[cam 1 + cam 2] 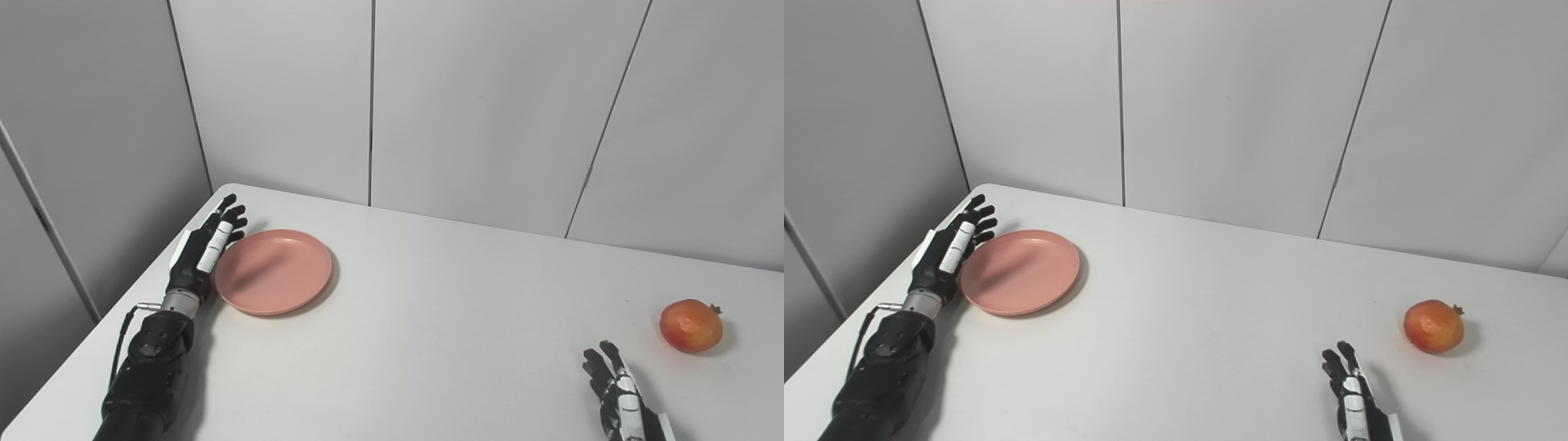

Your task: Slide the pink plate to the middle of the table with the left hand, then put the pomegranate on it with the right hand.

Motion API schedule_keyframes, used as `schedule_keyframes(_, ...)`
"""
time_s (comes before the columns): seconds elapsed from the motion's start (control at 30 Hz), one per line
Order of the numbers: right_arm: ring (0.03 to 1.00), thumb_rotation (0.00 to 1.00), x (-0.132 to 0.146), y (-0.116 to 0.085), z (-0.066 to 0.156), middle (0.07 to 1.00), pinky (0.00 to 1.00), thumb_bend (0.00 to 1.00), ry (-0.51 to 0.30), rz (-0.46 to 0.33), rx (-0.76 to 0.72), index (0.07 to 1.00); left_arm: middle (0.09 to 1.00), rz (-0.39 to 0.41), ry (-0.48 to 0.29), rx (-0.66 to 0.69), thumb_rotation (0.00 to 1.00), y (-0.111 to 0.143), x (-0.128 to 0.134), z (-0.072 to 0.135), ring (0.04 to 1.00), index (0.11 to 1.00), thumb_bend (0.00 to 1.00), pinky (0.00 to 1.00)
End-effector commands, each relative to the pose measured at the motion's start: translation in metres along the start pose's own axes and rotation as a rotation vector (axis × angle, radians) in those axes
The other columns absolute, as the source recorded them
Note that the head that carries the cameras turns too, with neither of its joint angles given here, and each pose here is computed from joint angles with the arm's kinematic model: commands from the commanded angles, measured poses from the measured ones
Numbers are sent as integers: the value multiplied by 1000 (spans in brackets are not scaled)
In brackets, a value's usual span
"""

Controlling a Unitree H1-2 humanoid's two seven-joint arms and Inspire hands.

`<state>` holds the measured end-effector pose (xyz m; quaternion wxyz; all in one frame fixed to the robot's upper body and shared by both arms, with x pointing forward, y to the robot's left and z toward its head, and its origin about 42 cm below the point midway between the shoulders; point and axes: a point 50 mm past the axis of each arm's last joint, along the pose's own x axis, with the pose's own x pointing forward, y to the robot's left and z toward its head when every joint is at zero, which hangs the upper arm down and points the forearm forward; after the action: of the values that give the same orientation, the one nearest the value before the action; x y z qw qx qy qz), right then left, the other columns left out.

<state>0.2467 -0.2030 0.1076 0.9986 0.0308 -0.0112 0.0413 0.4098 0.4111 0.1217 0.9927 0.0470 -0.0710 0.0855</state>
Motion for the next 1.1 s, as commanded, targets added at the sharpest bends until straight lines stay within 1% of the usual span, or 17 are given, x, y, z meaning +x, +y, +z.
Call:
schedule_keyframes(0.0, 923, 1000, -19, 4, -13, 899, 998, 692, 68, 1, 14, 938, 913, 4, -11, -85, 854, -7, 5, 8, 892, 919, 890, 865)
schedule_keyframes(0.07, 922, 1000, -19, 4, -13, 900, 994, 688, 66, 3, 13, 939, 926, 11, 2, -133, 874, -11, 4, 9, 903, 933, 890, 861)
schedule_keyframes(0.2, 923, 1000, -20, 5, -13, 902, 997, 684, 66, 4, 11, 940, 930, 11, 25, -177, 919, -16, 4, 11, 902, 945, 886, 857)
schedule_keyframes(0.3, 920, 1000, -20, 7, -12, 899, 995, 677, 71, 1, 14, 938, 915, 0, 43, -205, 931, -20, 3, 15, 885, 938, 880, 842)
schedule_keyframes(0.4, 920, 1000, -20, 8, -12, 898, 998, 679, 72, 4, 16, 937, 920, -22, 59, -220, 950, -25, 2, 19, 882, 938, 884, 845)
schedule_keyframes(0.5, 922, 1000, -20, 8, -12, 901, 998, 670, 68, 6, 11, 940, 921, -42, 84, -239, 952, -28, 2, 21, 884, 945, 898, 859)
schedule_keyframes(0.6, 918, 1000, -20, 9, -12, 898, 991, 660, 64, 8, 7, 941, 926, -63, 107, -269, 945, -34, 1, 27, 902, 969, 900, 899)
schedule_keyframes(0.83, 912, 1000, -21, 10, -11, 892, 978, 674, 67, 5, 4, 936, 902, -122, 145, -275, 964, -46, 2, 35, 882, 970, 878, 860)
schedule_keyframes(1.07, 909, 1000, -22, 11, -11, 893, 976, 670, 64, 6, 4, 935, 892, -154, 162, -293, 943, -66, -5, 36, 866, 949, 867, 837)
